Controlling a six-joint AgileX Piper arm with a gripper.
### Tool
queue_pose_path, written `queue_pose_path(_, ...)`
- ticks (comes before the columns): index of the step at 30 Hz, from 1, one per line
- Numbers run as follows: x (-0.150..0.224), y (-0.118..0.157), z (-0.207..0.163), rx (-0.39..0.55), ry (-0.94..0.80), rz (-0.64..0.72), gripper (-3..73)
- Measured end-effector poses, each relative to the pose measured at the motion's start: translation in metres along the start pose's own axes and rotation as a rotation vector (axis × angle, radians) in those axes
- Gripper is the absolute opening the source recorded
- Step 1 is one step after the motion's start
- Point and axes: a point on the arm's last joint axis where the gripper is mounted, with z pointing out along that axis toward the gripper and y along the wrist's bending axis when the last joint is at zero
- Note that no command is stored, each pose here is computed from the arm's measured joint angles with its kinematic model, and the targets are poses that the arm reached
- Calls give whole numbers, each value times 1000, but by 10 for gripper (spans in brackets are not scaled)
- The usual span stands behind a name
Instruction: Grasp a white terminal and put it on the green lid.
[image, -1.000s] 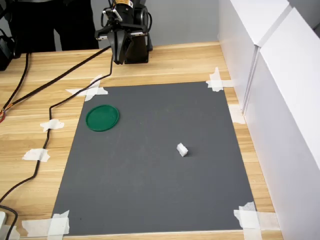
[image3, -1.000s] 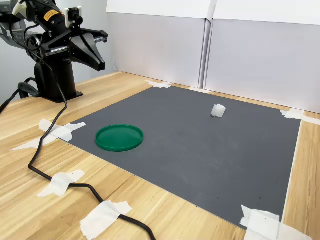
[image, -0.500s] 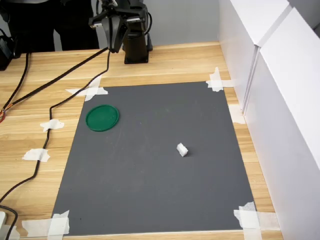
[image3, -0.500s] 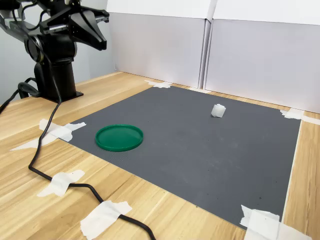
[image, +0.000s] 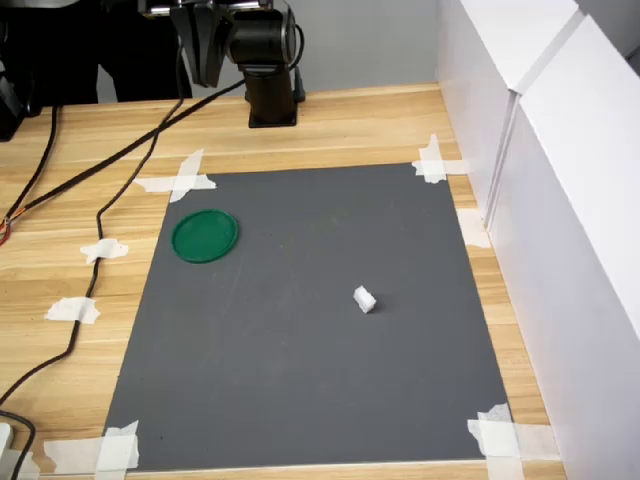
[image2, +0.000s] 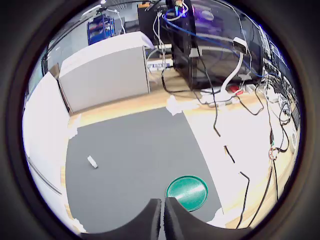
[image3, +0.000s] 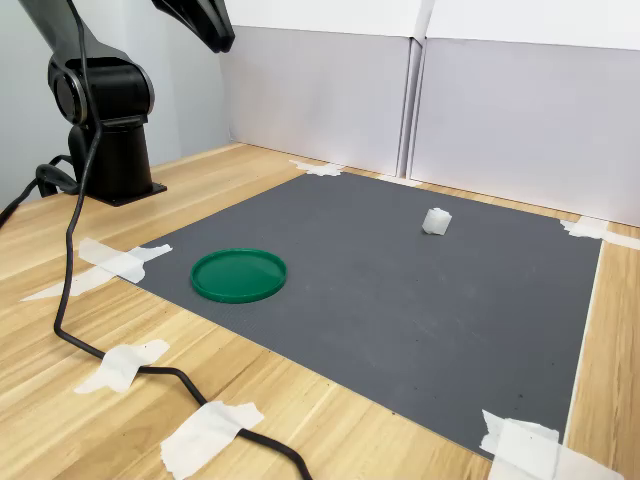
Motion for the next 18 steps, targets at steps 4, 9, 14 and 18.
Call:
queue_pose_path(4,-19,3,13,-6,54,-22,8)
queue_pose_path(9,-32,4,32,-18,155,-217,8)
queue_pose_path(14,-35,7,64,-65,304,-337,6)
queue_pose_path(18,-38,10,82,-97,347,-332,4)
